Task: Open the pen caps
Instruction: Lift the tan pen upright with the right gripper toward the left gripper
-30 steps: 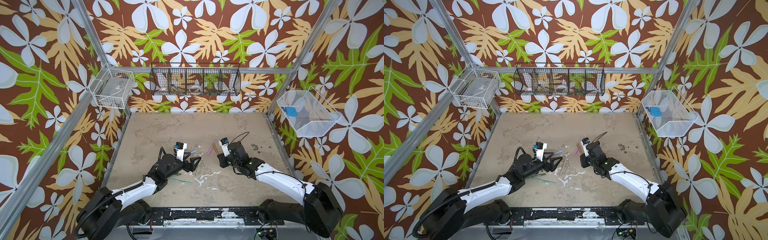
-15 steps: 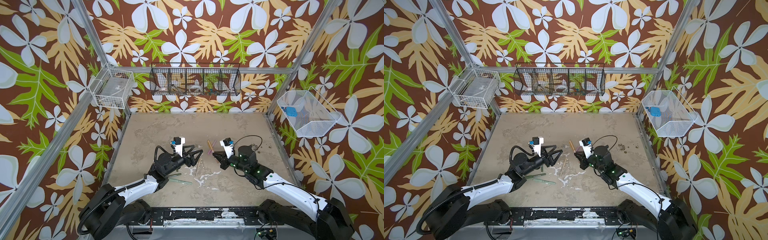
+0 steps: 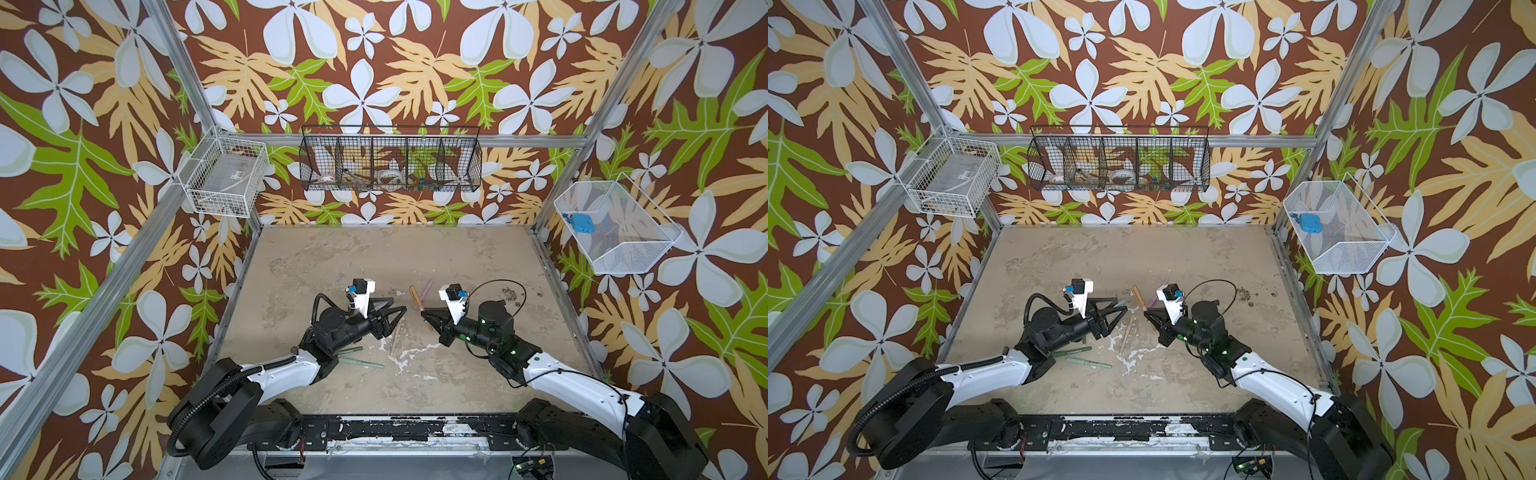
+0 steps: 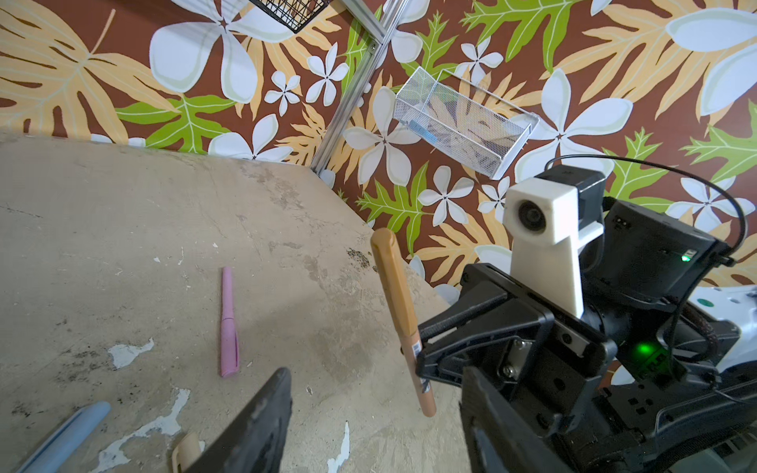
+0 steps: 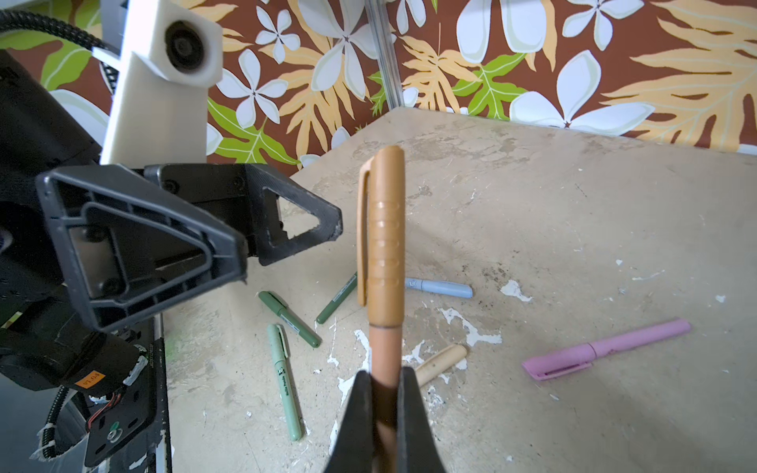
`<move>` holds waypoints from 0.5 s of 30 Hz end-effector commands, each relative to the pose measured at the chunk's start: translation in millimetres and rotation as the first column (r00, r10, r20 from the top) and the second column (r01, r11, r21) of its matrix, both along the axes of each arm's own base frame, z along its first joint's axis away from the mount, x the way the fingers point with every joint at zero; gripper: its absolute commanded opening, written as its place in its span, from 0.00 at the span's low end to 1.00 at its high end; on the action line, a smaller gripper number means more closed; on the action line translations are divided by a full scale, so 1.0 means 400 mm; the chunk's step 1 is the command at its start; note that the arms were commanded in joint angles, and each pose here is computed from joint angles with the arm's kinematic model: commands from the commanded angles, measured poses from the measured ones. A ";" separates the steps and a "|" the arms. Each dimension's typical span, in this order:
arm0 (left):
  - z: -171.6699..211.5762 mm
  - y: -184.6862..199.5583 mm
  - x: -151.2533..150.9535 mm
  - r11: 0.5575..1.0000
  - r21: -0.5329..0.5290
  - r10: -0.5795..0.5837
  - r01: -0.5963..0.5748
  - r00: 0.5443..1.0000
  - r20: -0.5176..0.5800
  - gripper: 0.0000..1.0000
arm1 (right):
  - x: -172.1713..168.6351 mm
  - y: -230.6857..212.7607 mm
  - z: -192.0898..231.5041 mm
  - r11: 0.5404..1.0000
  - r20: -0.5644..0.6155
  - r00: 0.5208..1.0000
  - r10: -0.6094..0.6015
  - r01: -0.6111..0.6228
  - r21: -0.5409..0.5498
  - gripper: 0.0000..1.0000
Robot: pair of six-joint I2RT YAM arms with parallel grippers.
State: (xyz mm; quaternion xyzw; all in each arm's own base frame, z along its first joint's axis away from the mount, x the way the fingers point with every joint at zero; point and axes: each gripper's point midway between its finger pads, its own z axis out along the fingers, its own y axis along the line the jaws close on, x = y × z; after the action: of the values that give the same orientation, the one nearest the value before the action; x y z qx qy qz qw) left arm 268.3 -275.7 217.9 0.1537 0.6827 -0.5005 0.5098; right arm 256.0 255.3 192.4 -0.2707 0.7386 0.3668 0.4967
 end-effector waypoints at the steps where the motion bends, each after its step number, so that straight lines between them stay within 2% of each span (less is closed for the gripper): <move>1: 0.038 -0.008 -0.014 0.999 -0.035 -0.039 0.041 0.997 0.062 0.63 | -0.012 0.021 0.027 0.998 0.051 0.998 0.047 -0.049 0.030 0.00; 6: 0.040 -0.016 -0.022 0.996 -0.051 -0.066 0.069 0.996 0.057 0.60 | -0.019 0.037 0.013 0.999 0.069 0.996 0.054 -0.053 -0.007 0.00; 15: 0.038 -0.019 -0.019 0.996 -0.056 -0.070 0.072 0.996 0.046 0.48 | -0.026 0.056 0.012 0.997 0.080 0.993 0.082 -0.082 -0.010 0.00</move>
State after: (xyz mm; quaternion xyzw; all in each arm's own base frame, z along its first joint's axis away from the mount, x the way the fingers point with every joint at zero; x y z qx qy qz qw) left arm 262.0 -282.6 219.5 0.1722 0.6700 -0.5206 0.5004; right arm 244.2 274.2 188.9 -0.3092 0.7218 0.3734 0.4939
